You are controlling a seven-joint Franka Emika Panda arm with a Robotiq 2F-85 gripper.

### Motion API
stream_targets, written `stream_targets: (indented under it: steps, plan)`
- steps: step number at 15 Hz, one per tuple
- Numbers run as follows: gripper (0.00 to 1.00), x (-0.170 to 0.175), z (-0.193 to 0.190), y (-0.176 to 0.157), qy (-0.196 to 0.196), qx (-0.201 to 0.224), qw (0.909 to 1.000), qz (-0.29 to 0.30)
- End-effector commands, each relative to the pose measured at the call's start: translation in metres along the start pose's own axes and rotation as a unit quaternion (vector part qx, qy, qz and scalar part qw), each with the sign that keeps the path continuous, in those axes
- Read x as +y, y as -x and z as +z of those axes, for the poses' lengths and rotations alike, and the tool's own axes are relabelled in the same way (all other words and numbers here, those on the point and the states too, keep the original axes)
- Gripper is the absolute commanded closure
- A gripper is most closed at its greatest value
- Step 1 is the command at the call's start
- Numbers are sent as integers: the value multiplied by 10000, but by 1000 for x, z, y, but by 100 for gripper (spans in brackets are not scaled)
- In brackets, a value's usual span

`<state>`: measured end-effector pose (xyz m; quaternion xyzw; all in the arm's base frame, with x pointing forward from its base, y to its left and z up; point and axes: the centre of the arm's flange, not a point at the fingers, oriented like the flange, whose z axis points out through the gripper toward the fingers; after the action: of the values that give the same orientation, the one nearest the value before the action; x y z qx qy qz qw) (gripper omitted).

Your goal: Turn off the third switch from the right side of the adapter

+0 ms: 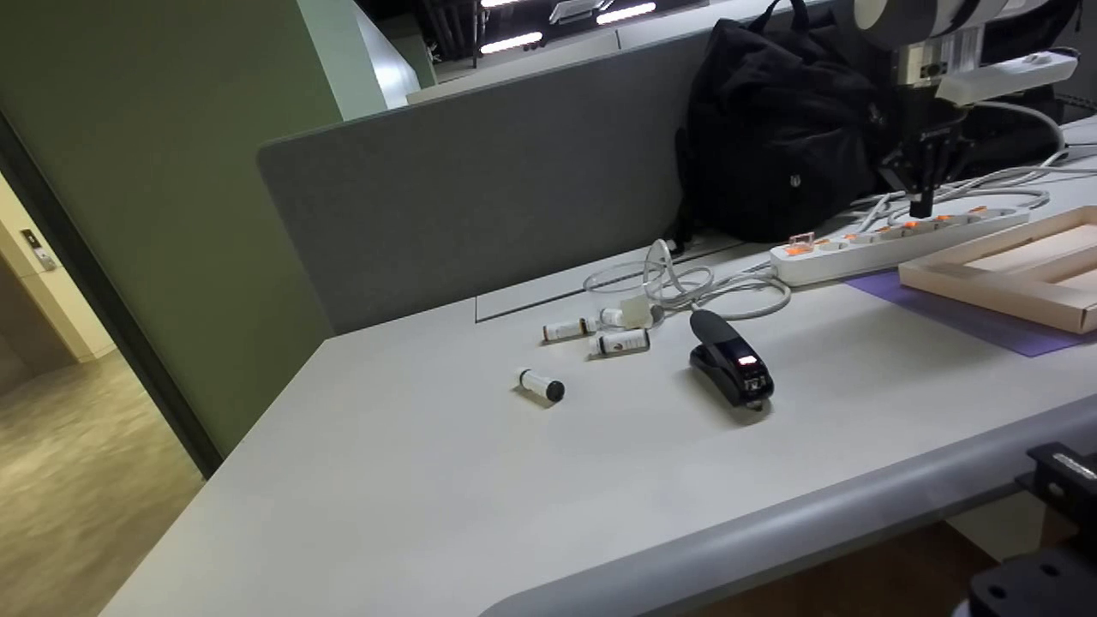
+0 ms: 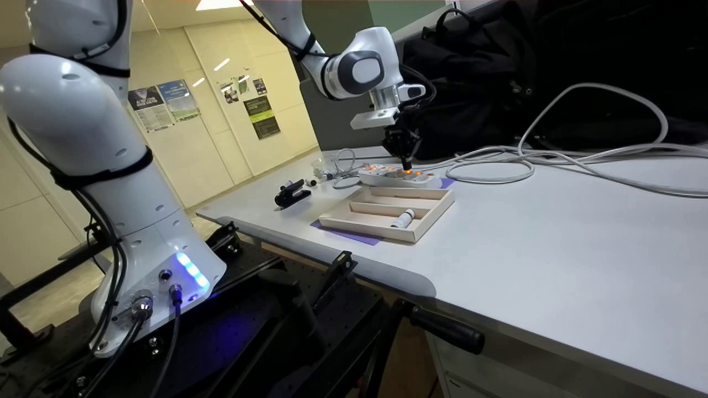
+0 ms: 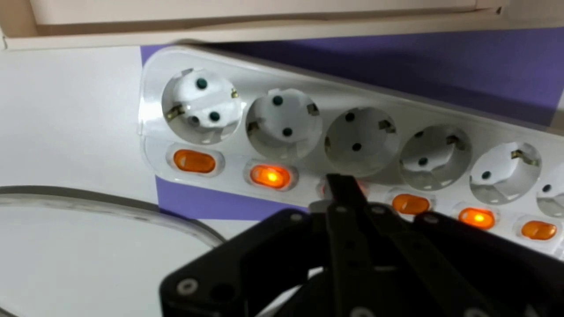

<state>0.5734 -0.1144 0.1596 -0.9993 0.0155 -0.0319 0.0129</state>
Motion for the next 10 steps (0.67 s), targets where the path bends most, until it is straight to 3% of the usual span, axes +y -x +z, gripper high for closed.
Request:
stream_targets:
  steps: [1,10]
  plan:
    - [100,0,4,-4,-92,107,9999,67]
    - [100,-5,16,-12,-381,64,9992,89]
